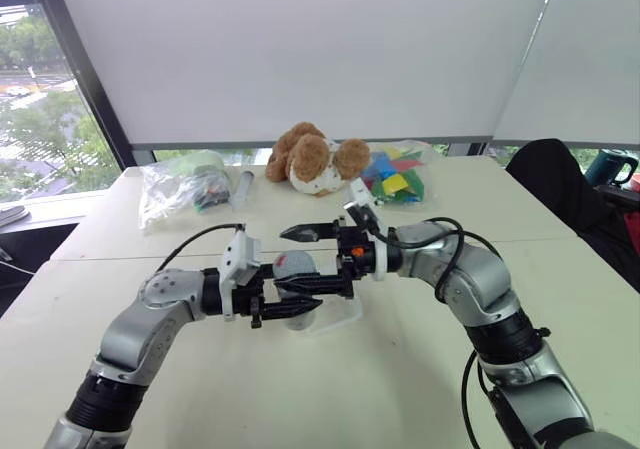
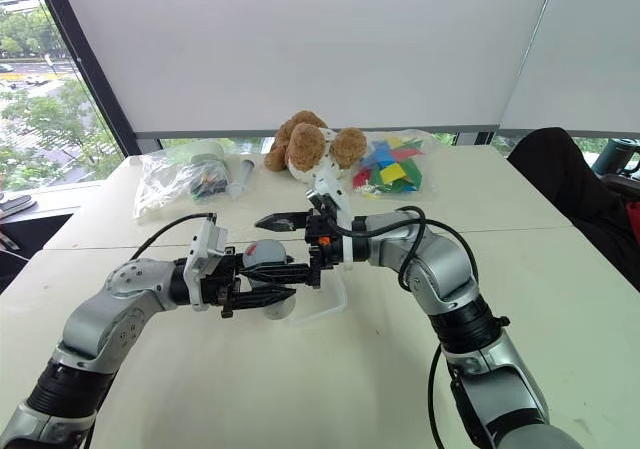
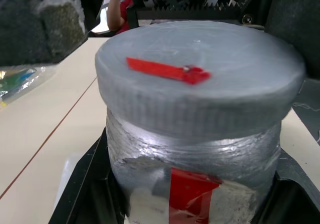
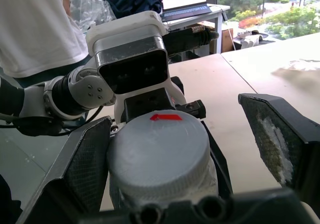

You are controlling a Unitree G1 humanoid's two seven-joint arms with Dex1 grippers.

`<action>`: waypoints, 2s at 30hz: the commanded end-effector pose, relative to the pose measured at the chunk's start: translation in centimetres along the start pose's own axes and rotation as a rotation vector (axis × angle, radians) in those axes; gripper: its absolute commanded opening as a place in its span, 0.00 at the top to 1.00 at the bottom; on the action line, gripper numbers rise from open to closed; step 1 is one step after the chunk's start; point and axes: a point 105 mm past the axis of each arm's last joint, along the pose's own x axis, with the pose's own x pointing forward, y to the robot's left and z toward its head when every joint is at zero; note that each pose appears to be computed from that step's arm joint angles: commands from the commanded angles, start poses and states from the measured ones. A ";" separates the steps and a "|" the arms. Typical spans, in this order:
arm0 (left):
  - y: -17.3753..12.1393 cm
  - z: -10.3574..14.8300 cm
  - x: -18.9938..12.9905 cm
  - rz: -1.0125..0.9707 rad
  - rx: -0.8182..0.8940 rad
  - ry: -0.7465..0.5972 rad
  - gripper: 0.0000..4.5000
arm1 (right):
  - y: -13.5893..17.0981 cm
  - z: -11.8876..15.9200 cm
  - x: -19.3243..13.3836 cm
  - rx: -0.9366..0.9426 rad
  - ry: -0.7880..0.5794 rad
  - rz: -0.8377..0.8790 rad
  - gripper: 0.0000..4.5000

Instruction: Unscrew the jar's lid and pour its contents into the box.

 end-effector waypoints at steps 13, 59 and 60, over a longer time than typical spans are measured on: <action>-0.2 1.0 -0.1 -0.020 0.040 -0.018 0.52 | 1.7 1.3 0.0 -0.017 -0.055 0.084 0.02; 1.9 1.4 -2.8 0.069 0.005 -0.054 0.52 | 2.4 -18.0 -30.5 0.061 0.092 -1.240 0.48; 2.0 1.4 -2.9 0.069 0.004 -0.054 0.52 | 2.5 -18.5 -30.6 0.080 0.093 -1.254 0.48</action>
